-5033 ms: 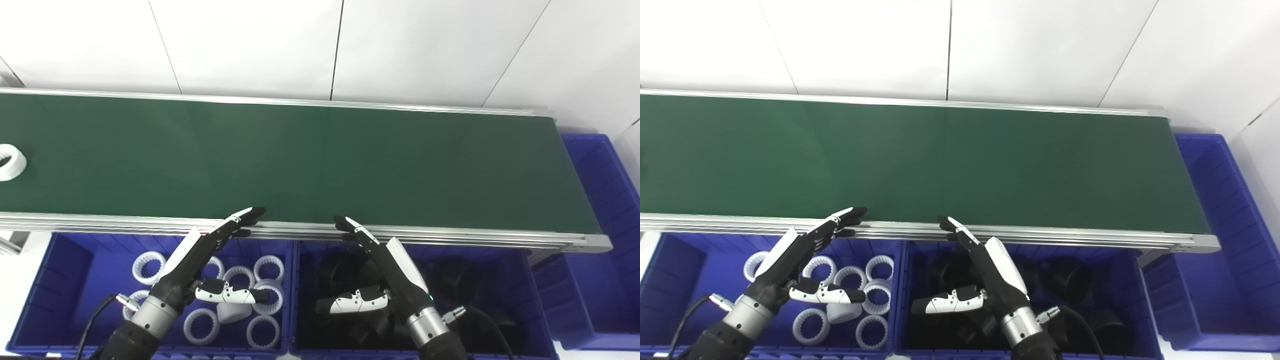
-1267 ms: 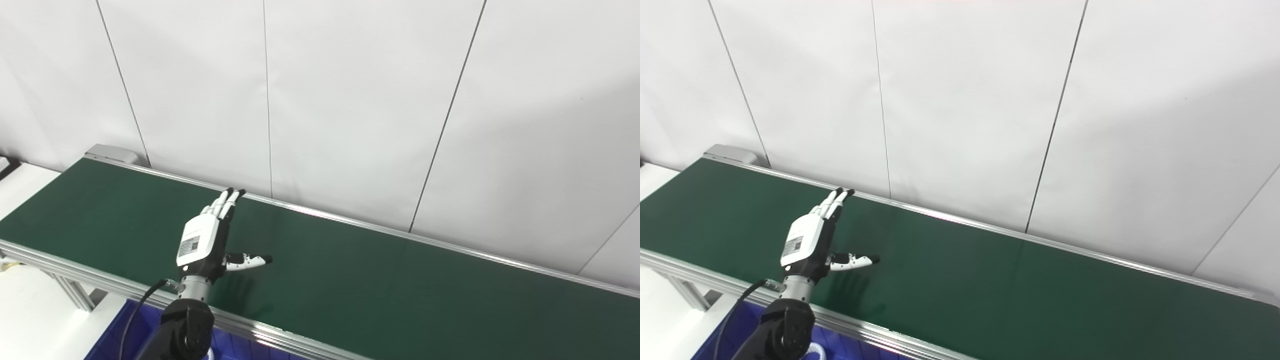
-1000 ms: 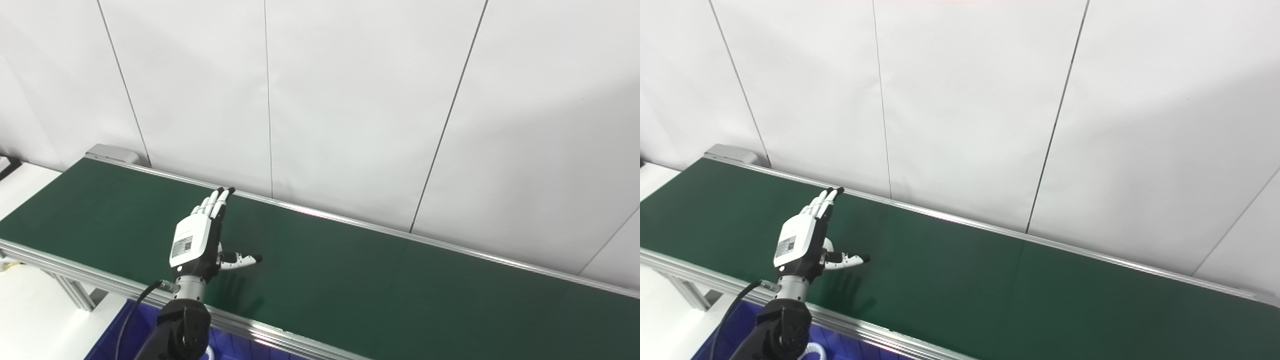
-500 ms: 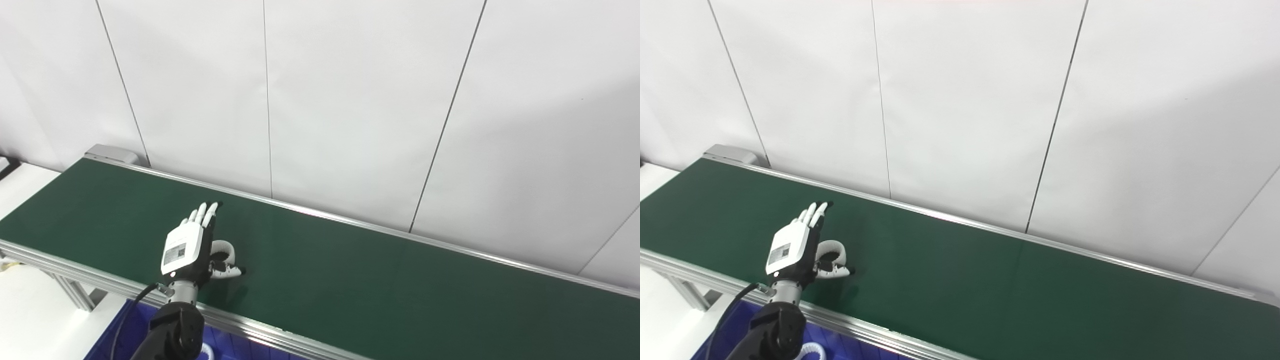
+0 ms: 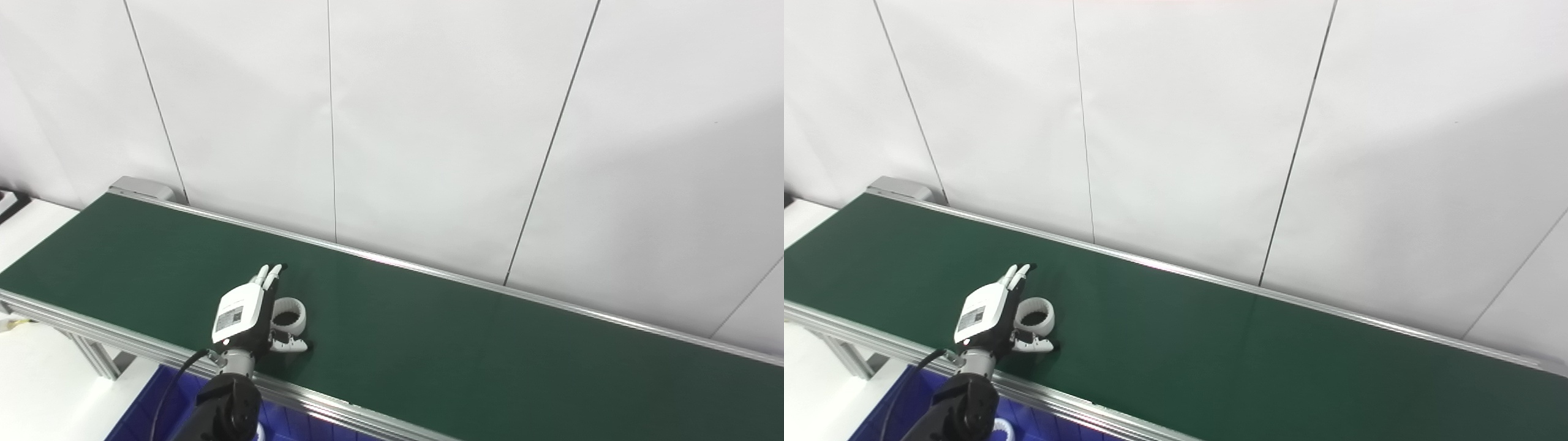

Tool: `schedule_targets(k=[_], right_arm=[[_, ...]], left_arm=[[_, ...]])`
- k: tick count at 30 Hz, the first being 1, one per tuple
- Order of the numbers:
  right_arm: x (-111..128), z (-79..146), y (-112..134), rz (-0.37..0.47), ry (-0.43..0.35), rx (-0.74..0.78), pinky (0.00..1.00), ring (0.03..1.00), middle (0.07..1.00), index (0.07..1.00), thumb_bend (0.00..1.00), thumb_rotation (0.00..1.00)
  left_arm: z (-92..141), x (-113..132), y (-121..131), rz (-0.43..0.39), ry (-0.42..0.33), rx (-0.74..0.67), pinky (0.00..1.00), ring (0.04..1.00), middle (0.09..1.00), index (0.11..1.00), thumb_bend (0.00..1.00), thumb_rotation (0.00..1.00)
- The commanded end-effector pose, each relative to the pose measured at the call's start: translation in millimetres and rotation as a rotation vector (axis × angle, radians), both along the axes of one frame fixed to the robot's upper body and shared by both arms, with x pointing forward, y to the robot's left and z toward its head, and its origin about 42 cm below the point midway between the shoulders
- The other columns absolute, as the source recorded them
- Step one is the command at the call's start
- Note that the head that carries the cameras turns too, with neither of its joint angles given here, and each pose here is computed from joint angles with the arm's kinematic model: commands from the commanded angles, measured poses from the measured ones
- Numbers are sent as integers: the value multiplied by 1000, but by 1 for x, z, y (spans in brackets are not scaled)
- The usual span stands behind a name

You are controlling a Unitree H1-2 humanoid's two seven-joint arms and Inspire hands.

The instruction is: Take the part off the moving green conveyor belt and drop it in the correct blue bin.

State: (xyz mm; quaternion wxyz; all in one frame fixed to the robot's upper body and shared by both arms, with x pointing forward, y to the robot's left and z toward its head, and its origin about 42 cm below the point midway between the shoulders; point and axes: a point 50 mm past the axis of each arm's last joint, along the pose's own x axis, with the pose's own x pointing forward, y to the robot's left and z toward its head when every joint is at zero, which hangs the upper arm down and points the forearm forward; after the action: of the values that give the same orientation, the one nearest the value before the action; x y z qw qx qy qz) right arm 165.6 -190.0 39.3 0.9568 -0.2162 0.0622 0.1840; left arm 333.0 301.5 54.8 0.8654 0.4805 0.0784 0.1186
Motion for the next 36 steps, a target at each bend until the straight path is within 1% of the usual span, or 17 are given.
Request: schedule_targets(k=[1, 2, 3, 4, 6, 7, 10, 11, 15, 18, 19, 21, 25, 29, 32, 35, 36], right_arm=[[2, 12, 2, 12, -79, 33, 677, 813, 841, 852, 957, 205], [2, 12, 2, 11, -78, 34, 677, 813, 841, 852, 958, 203], [2, 12, 2, 10, -78, 30, 676, 814, 841, 852, 961, 207], [1, 12, 2, 10, -80, 29, 671, 812, 840, 851, 962, 209], [1, 12, 3, 7, -81, 30, 667, 809, 838, 848, 965, 204], [1, 13, 3, 7, -81, 31, 668, 809, 838, 849, 964, 200], [1, 13, 3, 4, -82, 48, 678, 815, 839, 849, 959, 176], [1, 13, 3, 5, -83, 51, 679, 814, 840, 849, 960, 184], [2, 13, 3, 3, -82, 39, 672, 808, 838, 850, 964, 200], [1, 14, 3, 2, -84, 38, 675, 811, 840, 853, 964, 200], [1, 13, 3, 1, -87, 38, 676, 810, 837, 851, 967, 205], [1, 13, 2, 2, -86, 40, 678, 813, 839, 854, 965, 210], [0, 14, 2, 2, -83, 40, 685, 815, 840, 853, 968, 207], [-2, 17, 4, -3, -86, 42, 682, 814, 839, 851, 967, 192], [-3, 19, 4, -2, -99, 44, 677, 804, 832, 846, 970, 179], [-5, 23, 6, 1, -108, 51, 677, 800, 827, 844, 964, 157], [-5, 24, 6, 2, -110, 54, 681, 801, 830, 841, 964, 145]], left_arm=[[4, 8, 0, 5, -43, -24, 478, 602, 792, 823, 537, 0], [4, 8, -1, 7, -64, -49, 457, 582, 777, 814, 513, 0], [4, 8, -3, 11, -81, -68, 414, 537, 721, 775, 467, 0], [5, 8, -4, 12, -92, -82, 376, 494, 643, 730, 462, 0], [7, 8, -6, 5, -97, -90, 335, 445, 547, 624, 463, 0], [8, 8, -6, 2, -96, -90, 323, 432, 520, 575, 466, 0], [11, 9, -8, -1, -53, -81, 306, 414, 497, 538, 468, 0], [12, 9, -8, 0, -36, -83, 246, 370, 460, 533, 483, 0], [15, 10, -8, -12, 41, -84, 243, 357, 455, 536, 491, 0], [15, 8, -8, -27, 57, -97, 220, 353, 442, 531, 492, 0], [14, 8, -8, -31, 58, -100, 208, 384, 475, 504, 497, 0], [14, 6, -7, -37, 58, -104, 216, 359, 443, 525, 493, 0], [17, -1, -8, -52, 4, -118, 251, 358, 456, 534, 492, 0], [33, -18, -13, -67, -133, -134, 231, 352, 450, 532, 490, 0], [47, -33, -18, -102, -228, -142, 261, 378, 473, 516, 494, 0], [61, -51, -24, -138, -314, -163, 245, 371, 468, 518, 493, 0], [65, -57, -25, -149, -338, -172, 209, 359, 451, 518, 491, 0]])
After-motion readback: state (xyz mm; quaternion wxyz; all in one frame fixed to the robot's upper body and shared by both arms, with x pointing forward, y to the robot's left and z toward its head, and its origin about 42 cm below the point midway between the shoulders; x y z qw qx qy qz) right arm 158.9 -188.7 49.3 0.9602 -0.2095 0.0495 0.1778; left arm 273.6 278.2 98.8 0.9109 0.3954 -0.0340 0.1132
